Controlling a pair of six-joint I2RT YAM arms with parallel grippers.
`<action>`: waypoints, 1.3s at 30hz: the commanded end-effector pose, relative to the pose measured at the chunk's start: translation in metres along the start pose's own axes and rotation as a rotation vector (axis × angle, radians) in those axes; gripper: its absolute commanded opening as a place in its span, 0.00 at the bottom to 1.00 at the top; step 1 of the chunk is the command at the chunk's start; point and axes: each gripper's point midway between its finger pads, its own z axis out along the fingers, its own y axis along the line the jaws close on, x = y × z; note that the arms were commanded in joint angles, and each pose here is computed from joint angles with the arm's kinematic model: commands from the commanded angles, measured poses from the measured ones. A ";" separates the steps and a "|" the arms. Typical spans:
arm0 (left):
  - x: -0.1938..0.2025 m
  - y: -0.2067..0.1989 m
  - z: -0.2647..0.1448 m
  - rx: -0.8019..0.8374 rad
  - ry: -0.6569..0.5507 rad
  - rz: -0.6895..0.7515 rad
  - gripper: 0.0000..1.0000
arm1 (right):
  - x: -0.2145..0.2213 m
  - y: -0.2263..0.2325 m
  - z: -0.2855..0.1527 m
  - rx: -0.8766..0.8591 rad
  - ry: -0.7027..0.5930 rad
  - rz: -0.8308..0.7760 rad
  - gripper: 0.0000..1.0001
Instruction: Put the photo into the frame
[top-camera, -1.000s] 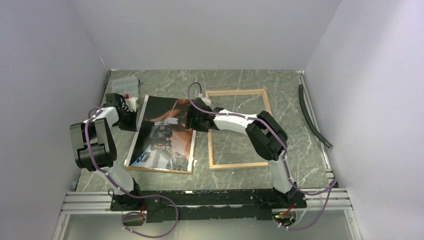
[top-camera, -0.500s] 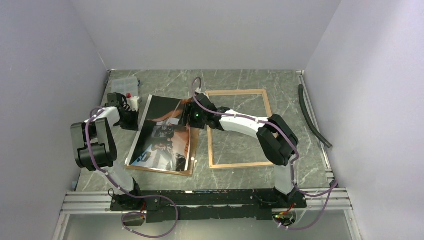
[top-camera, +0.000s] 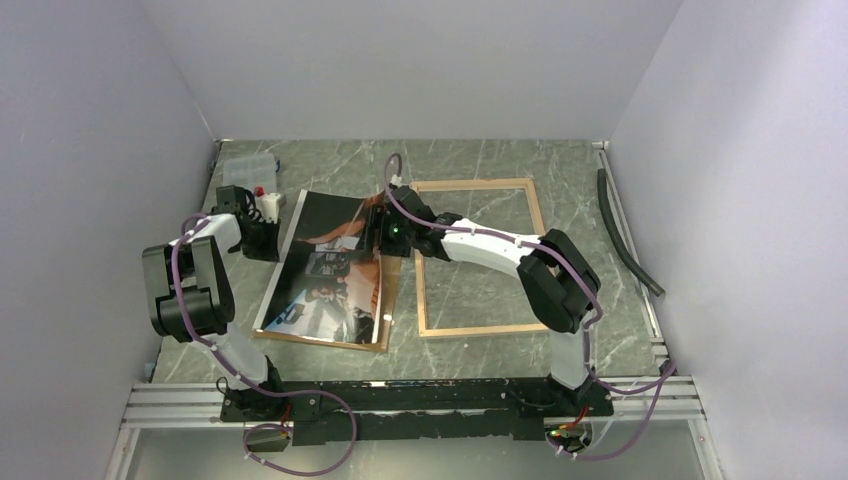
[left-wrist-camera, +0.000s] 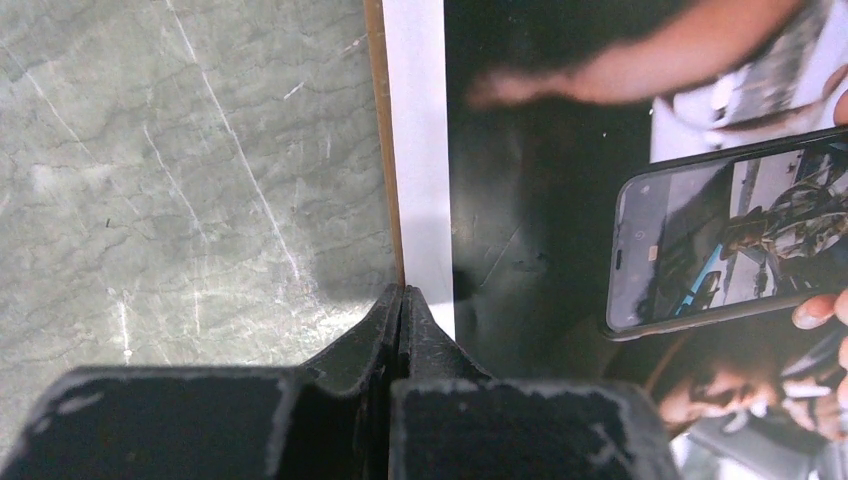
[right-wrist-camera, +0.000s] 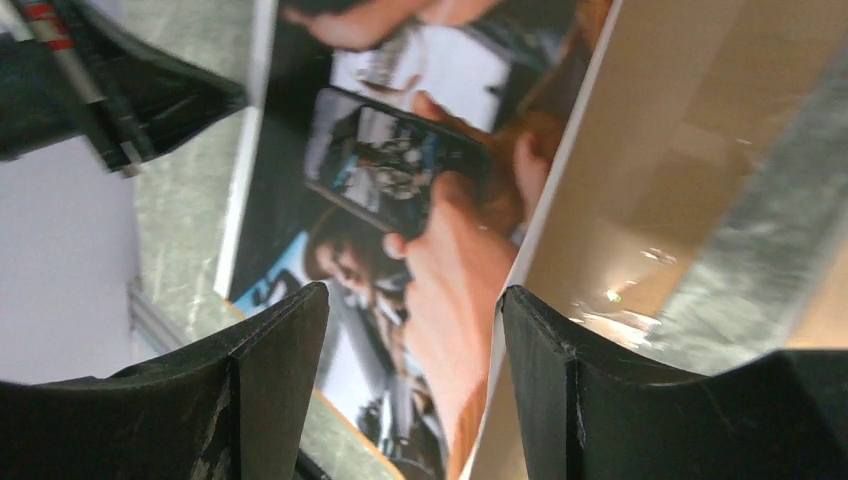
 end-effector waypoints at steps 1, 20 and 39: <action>0.009 -0.004 -0.013 0.045 0.038 -0.039 0.03 | -0.009 -0.043 -0.010 0.165 -0.028 -0.003 0.69; -0.050 0.032 -0.017 0.000 -0.067 -0.120 0.04 | -0.039 -0.108 0.020 0.357 -0.054 0.018 0.71; -0.035 0.000 0.026 0.014 -0.004 -0.067 0.03 | -0.041 -0.087 0.049 0.262 -0.037 0.107 0.71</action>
